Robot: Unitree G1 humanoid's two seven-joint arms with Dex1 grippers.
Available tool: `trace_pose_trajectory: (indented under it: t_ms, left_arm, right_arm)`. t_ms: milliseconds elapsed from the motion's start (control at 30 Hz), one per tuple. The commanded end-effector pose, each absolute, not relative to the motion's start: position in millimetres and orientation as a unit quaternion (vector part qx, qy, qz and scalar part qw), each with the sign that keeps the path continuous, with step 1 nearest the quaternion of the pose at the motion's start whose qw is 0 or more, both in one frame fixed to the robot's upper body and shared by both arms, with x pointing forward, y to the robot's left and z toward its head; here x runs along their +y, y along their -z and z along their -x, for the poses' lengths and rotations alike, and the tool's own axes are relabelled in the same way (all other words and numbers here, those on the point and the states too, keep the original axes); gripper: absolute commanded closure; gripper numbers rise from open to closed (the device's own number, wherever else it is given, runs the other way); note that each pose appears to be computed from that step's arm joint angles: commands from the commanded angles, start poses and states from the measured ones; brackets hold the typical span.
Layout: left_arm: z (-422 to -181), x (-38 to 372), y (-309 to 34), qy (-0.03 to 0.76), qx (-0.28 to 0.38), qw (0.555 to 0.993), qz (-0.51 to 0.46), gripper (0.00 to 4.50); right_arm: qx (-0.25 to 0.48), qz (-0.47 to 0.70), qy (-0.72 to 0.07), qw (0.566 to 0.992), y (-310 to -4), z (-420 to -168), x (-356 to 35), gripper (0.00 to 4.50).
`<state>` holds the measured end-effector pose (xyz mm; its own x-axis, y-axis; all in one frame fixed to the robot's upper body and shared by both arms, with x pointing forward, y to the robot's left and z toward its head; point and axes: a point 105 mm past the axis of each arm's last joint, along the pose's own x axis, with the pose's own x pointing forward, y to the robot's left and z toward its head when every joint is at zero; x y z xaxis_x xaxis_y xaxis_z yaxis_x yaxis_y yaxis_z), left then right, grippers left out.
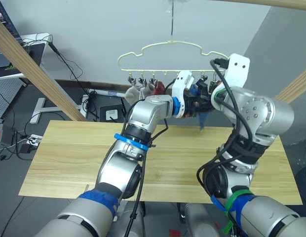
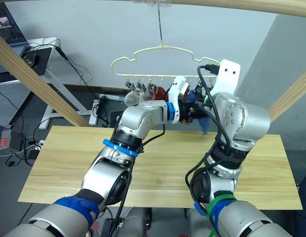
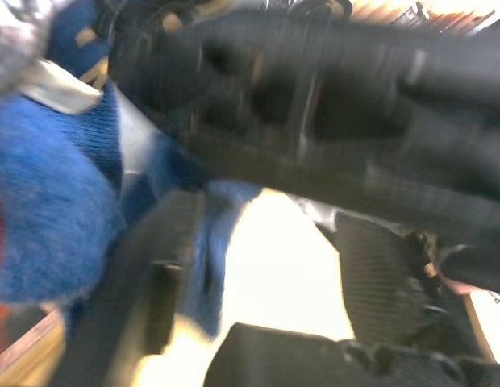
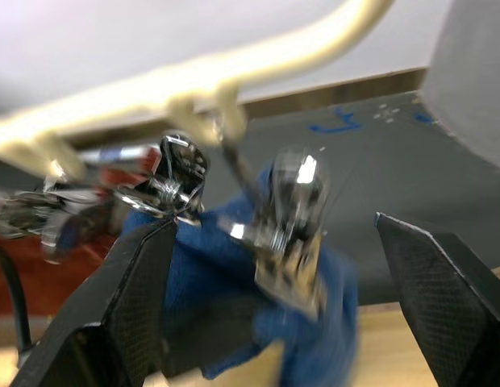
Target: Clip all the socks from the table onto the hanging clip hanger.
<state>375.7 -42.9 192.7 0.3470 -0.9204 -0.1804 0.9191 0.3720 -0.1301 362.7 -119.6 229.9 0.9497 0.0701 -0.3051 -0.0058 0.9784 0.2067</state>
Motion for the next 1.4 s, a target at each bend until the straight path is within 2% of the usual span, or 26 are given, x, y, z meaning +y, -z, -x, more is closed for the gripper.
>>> trace_pose_trajectory:
  t_ms: [33, 67, 300, 500, 600, 833, 1200, 1400]
  left_arm:
    - [-363, -41, -197, 0.575, 0.088, 0.813, -0.026, 0.17]
    - [-361, -36, -193, 0.574, 0.091, 0.813, -0.027, 0.03]
    - [-339, -2, -177, 0.56, 0.088, 0.823, -0.039, 0.03]
    - [-334, 31, -167, 0.503, 0.073, 0.861, -0.027, 0.03]
    - [-329, 57, -164, 0.447, 0.029, 0.894, -0.023, 0.03]
    - [-318, 110, -139, 0.344, 0.024, 0.938, -0.026, 0.03]
    - [-274, 173, -85, 0.207, 0.063, 0.976, 0.001, 0.03]
    - [-252, 195, -72, 0.148, 0.078, 0.986, 0.008, 0.03]
  right_arm:
    - [0.122, -0.07, -0.052, 0.989, -236, -351, -125, 0.4]
    - [0.122, -0.057, -0.057, 0.989, -231, -348, -131, 0.4]
    - [0.149, -0.004, -0.097, 0.984, -198, -321, -160, 0.4]
    - [0.193, -0.001, -0.166, 0.967, -157, -290, -157, 0.4]
    - [0.213, 0.002, -0.182, 0.96, -128, -277, -160, 0.4]
    - [0.187, 0.027, -0.183, 0.965, -96, -266, -174, 0.4]
    - [0.156, 0.061, -0.164, 0.972, -60, -253, -196, 0.4]
    - [0.141, 0.064, -0.18, 0.971, -53, -247, -196, 0.4]
